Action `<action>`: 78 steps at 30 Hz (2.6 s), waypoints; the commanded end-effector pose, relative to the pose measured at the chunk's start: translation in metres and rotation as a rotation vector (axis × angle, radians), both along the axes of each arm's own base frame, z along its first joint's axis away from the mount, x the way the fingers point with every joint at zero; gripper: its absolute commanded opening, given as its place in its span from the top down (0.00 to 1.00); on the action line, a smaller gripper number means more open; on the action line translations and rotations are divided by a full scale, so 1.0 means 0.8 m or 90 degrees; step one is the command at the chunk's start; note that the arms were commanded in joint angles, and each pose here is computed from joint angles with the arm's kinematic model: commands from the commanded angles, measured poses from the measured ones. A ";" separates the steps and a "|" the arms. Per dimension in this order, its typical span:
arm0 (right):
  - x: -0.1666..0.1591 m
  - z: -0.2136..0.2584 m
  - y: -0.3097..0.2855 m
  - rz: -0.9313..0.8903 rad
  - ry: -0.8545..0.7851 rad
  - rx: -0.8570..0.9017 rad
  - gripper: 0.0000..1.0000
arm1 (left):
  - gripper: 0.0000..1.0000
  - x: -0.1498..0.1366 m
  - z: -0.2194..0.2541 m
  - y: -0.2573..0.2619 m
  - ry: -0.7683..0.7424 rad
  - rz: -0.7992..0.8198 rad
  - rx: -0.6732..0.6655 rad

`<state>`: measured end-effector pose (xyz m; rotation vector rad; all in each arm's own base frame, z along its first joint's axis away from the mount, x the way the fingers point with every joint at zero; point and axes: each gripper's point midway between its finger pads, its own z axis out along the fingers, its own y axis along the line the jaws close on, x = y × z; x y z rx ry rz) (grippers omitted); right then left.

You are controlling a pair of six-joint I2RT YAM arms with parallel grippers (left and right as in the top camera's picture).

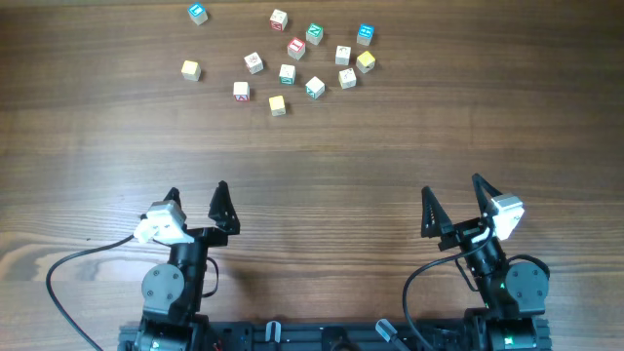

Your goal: Form a circle

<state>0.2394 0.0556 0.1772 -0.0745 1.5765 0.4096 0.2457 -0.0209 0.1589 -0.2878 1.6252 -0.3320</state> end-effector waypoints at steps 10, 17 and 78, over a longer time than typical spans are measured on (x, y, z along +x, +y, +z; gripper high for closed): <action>-0.001 0.003 0.000 -0.002 -0.010 -0.003 0.00 | 0.00 -0.001 -0.003 -0.013 0.005 -0.038 0.007; -0.001 0.003 0.000 -0.002 -0.010 -0.003 0.00 | 0.00 -0.001 -0.006 -0.013 0.010 -0.038 0.008; -0.001 0.003 0.000 -0.002 -0.010 -0.003 0.00 | 0.96 0.152 0.213 -0.108 0.440 -0.215 -0.016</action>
